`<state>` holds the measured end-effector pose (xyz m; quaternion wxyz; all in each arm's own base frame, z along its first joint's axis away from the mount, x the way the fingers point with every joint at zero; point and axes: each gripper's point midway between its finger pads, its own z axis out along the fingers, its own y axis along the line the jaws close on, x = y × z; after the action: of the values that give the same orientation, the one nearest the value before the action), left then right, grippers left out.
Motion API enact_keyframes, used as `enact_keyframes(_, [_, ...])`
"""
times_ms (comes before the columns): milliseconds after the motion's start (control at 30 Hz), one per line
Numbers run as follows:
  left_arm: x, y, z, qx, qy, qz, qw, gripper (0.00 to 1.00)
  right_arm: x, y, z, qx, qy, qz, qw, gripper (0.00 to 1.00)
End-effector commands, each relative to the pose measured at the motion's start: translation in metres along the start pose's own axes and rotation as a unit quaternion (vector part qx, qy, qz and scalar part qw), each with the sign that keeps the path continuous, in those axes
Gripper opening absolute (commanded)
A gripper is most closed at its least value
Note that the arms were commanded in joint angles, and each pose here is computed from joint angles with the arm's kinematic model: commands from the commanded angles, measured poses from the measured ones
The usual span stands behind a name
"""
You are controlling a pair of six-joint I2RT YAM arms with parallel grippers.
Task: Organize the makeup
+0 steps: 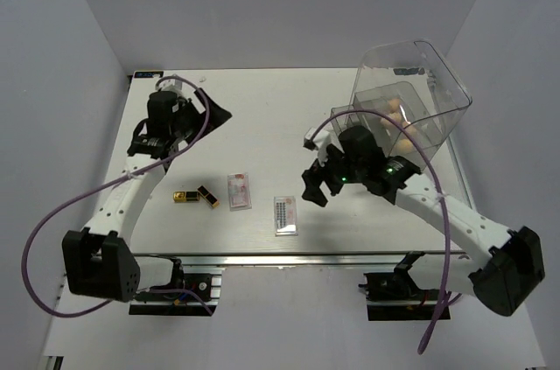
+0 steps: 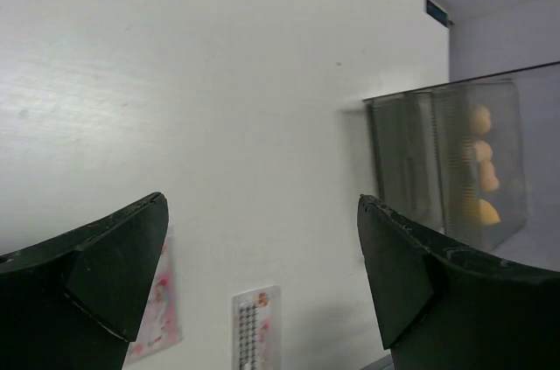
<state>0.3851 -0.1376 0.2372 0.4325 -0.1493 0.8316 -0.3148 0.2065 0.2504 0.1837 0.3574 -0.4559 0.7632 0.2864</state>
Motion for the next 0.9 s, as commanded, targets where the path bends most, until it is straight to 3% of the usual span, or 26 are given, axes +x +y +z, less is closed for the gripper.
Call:
enact_keyframes(0, [0.006, 0.029, -0.029, -0.058, -0.010, 0.010, 0.998, 0.98, -0.009, -0.014, 0.025, 0.076, -0.011, 0.049, 0.996, 0.89])
enact_keyframes(133, [0.009, 0.045, -0.060, -0.098, -0.044, 0.010, 0.994, 0.98, -0.003, -0.001, 0.055, 0.057, 0.011, 0.122, 0.991, 0.89])
enact_keyframes(167, [0.008, 0.045, -0.072, -0.102, -0.058, 0.012, 0.993, 0.98, -0.002, -0.003, 0.060, 0.064, 0.011, 0.143, 0.988, 0.85])
enact_keyframes(367, [0.022, 0.062, -0.112, -0.138, -0.085, 0.001, 0.987, 0.98, 0.031, -0.016, 0.090, 0.149, 0.059, 0.294, 0.942, 0.68])
enact_keyframes(467, [0.031, 0.071, -0.127, -0.156, -0.089, -0.003, 0.984, 0.98, 0.040, 0.002, 0.114, 0.137, 0.091, 0.336, 0.928, 0.67])
enact_keyframes(633, [0.036, 0.075, -0.150, -0.163, -0.108, -0.006, 0.981, 0.98, 0.041, 0.041, 0.139, 0.112, 0.117, 0.327, 0.931, 0.73])
enact_keyframes(767, [0.038, 0.074, -0.158, -0.162, -0.113, -0.006, 0.980, 0.98, 0.062, 0.036, 0.147, 0.162, 0.141, 0.321, 0.922, 0.78])
enact_keyframes(867, [0.038, 0.074, -0.161, -0.163, -0.116, -0.005, 0.980, 0.98, 0.075, 0.029, 0.146, 0.185, 0.155, 0.306, 0.921, 0.89])
